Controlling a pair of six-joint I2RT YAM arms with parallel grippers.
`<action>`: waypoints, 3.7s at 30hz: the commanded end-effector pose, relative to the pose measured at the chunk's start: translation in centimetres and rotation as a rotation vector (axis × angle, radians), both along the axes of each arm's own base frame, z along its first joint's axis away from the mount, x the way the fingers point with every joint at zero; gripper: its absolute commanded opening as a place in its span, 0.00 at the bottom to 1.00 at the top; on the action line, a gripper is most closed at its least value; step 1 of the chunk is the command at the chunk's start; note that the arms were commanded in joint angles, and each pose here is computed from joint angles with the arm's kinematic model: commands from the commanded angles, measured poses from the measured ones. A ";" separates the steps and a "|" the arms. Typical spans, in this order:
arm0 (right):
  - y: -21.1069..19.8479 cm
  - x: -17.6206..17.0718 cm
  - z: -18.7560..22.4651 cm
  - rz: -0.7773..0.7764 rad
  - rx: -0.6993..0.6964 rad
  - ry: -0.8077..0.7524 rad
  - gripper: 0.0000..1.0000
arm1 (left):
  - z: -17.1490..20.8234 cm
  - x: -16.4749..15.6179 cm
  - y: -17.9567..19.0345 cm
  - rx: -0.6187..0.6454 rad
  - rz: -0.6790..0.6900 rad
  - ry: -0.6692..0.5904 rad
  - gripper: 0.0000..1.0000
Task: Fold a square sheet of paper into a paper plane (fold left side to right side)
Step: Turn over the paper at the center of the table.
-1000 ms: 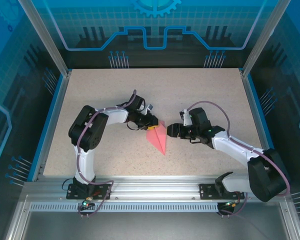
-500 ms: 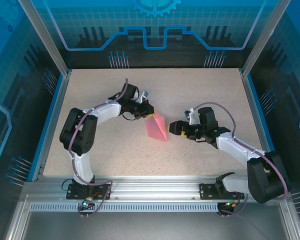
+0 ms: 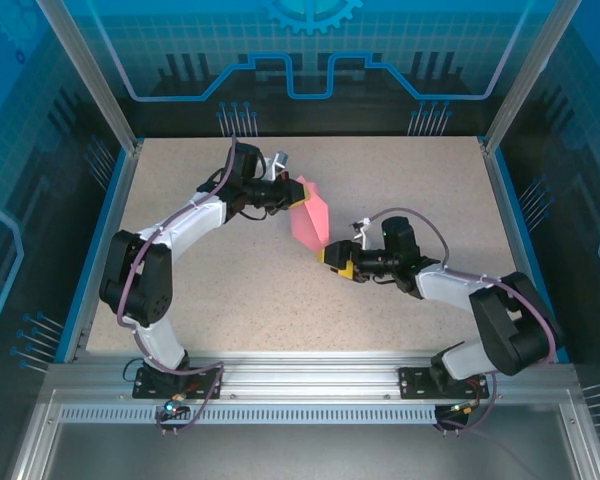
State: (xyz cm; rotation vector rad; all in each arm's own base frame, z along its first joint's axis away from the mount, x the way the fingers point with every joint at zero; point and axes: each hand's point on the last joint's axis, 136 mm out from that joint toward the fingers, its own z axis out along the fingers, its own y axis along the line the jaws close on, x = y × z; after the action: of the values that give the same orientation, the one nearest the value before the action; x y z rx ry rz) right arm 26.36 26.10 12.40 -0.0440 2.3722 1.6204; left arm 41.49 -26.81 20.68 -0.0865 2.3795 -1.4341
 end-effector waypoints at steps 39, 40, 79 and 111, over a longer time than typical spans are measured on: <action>-2.7 2.2 4.4 -0.090 -0.175 -0.174 0.11 | 2.9 -3.4 3.1 0.022 0.006 -0.109 0.52; -3.1 2.0 4.2 -0.088 -0.231 -0.185 0.10 | 3.0 -3.5 3.9 0.040 0.027 -0.120 0.55; -3.9 1.8 -4.9 0.612 -2.078 -0.663 0.23 | 7.9 -8.7 16.1 0.430 0.501 -0.376 0.77; -5.7 1.3 5.7 -0.144 -0.696 -0.449 1.00 | -8.3 -5.1 1.2 0.171 0.047 0.098 0.69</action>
State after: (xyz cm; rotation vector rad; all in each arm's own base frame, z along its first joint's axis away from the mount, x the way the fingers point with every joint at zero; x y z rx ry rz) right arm 26.68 18.80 15.89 -0.4232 2.4659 0.3332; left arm 35.81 -23.25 11.36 -0.2241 2.5894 -1.1095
